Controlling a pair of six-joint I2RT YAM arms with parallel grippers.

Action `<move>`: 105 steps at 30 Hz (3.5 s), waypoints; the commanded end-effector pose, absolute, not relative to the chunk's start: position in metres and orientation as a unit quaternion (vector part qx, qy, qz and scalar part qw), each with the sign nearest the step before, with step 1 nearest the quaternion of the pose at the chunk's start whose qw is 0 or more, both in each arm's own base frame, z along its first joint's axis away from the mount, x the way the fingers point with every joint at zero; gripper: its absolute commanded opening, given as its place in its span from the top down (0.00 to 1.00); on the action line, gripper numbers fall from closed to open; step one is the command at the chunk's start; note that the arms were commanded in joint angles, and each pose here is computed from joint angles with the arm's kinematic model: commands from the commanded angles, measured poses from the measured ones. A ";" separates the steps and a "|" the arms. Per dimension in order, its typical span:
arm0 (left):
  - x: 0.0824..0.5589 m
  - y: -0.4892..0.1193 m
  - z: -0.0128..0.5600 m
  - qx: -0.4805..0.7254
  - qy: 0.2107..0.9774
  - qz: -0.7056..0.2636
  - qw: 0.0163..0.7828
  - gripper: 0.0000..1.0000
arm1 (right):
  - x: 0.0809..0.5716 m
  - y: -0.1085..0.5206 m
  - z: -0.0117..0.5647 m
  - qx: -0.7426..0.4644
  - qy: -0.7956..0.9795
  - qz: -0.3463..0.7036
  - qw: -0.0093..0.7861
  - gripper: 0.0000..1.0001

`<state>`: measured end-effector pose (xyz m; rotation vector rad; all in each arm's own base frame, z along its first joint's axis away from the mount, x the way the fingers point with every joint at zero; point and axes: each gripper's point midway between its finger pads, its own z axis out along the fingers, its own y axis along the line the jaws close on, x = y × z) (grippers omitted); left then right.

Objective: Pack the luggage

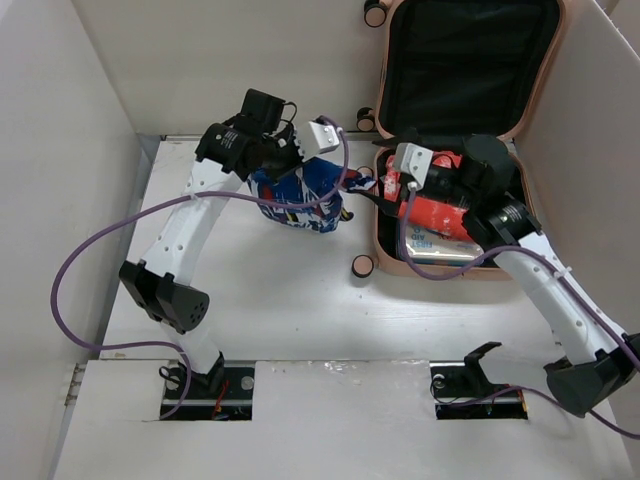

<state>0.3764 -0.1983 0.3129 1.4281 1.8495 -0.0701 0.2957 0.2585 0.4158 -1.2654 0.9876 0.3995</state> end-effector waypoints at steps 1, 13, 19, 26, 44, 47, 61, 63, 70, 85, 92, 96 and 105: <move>0.375 -0.202 0.369 0.561 0.677 -0.006 0.477 1.00 | 0.305 0.270 0.407 -0.579 0.423 0.197 0.669 0.00; 0.378 -0.207 0.372 0.530 0.693 -0.011 0.489 1.00 | 0.322 0.320 0.330 -0.604 0.445 0.298 0.590 0.00; 0.381 -0.210 0.370 0.523 0.698 -0.016 0.488 1.00 | 0.318 0.335 0.300 -0.576 0.471 0.324 0.584 0.00; 0.385 -0.210 0.370 0.503 0.712 -0.019 0.489 1.00 | 0.335 0.353 0.315 -0.480 0.474 0.350 0.650 0.00; 0.378 -0.210 0.372 0.470 0.731 -0.041 0.494 0.96 | 0.357 0.368 0.325 -0.420 0.501 0.407 0.639 1.00; 0.390 -0.192 0.372 0.425 0.754 -0.017 0.501 0.56 | 0.357 0.363 0.346 -0.408 0.514 0.433 0.618 1.00; 0.422 -0.150 0.436 0.261 0.761 0.038 0.593 0.00 | 0.419 0.211 0.385 -0.074 0.550 0.594 0.582 1.00; 0.420 -0.150 0.432 0.263 0.764 0.038 0.588 0.00 | 0.418 0.182 0.403 -0.043 0.516 0.600 0.610 1.00; 0.420 -0.152 0.415 0.270 0.772 0.036 0.574 0.00 | 0.403 0.071 0.402 0.104 0.439 0.589 0.670 1.00; 0.422 -0.156 0.402 0.275 0.779 0.027 0.562 0.00 | 0.348 -0.037 0.246 0.426 0.490 0.410 0.641 1.00; 0.421 -0.159 0.401 0.281 0.778 0.019 0.562 0.00 | 0.343 -0.047 0.253 0.458 0.523 0.357 0.624 0.19; 0.420 -0.161 0.401 0.283 0.777 0.015 0.562 0.00 | 0.335 -0.055 0.233 0.490 0.575 0.300 0.582 0.05; 0.417 -0.163 0.397 0.287 0.781 0.005 0.555 0.00 | 0.267 -0.056 0.225 0.550 0.637 0.191 0.505 0.00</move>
